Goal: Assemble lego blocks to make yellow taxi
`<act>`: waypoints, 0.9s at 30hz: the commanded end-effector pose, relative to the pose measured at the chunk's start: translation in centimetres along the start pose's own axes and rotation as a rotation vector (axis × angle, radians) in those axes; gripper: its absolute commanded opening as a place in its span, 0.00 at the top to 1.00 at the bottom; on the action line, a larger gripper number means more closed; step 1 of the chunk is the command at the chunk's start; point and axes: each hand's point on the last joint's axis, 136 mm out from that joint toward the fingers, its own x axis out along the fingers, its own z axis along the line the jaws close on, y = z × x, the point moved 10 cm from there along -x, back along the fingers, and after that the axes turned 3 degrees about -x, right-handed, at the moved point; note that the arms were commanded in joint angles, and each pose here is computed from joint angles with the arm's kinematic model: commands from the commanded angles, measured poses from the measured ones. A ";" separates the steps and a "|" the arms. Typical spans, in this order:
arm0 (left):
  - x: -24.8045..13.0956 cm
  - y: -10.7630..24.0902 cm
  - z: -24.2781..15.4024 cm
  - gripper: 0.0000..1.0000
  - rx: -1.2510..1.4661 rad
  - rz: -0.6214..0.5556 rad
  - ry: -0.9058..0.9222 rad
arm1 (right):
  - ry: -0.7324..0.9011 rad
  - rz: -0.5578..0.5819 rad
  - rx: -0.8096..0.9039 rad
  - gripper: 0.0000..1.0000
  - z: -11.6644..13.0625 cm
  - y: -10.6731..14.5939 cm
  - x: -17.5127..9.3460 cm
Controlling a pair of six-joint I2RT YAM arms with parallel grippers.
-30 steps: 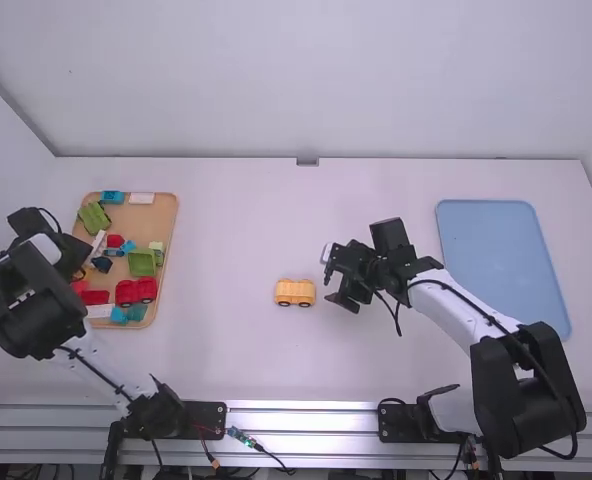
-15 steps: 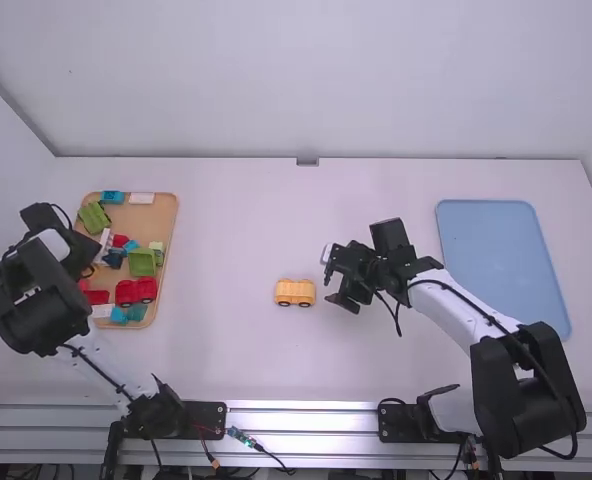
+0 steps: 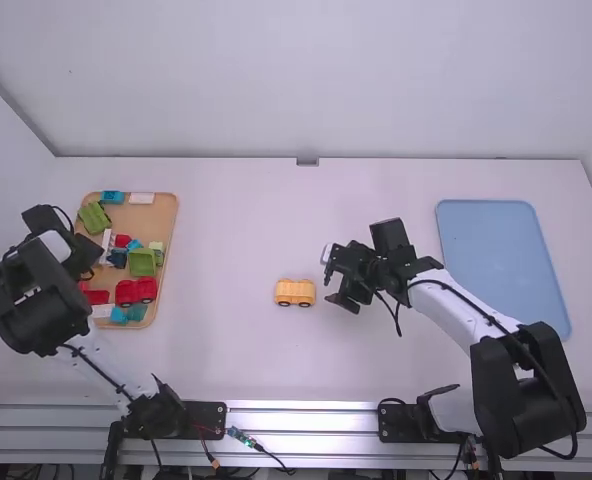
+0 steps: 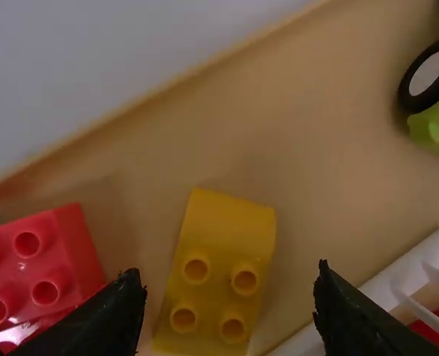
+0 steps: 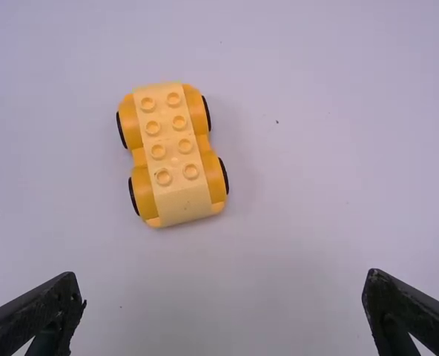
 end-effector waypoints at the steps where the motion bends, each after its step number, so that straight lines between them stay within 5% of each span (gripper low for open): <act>1: 0.9 1.5 0.5 0.42 0.025 0.032 -0.016 | 0.003 -0.008 -0.003 0.00 0.1 -0.1 -0.3; 10: 1.1 1.7 0.5 0.46 0.027 0.029 -0.015 | 0.004 -0.008 -0.003 0.00 0.1 -0.1 -0.3; 21: 1.1 1.7 0.5 0.69 0.026 0.022 -0.011 | 0.003 -0.008 -0.003 0.00 0.1 -0.1 -0.3; 27: 1.1 1.5 0.4 0.74 0.021 0.014 -0.006 | 0.003 -0.008 -0.002 0.00 0.1 -0.1 -0.3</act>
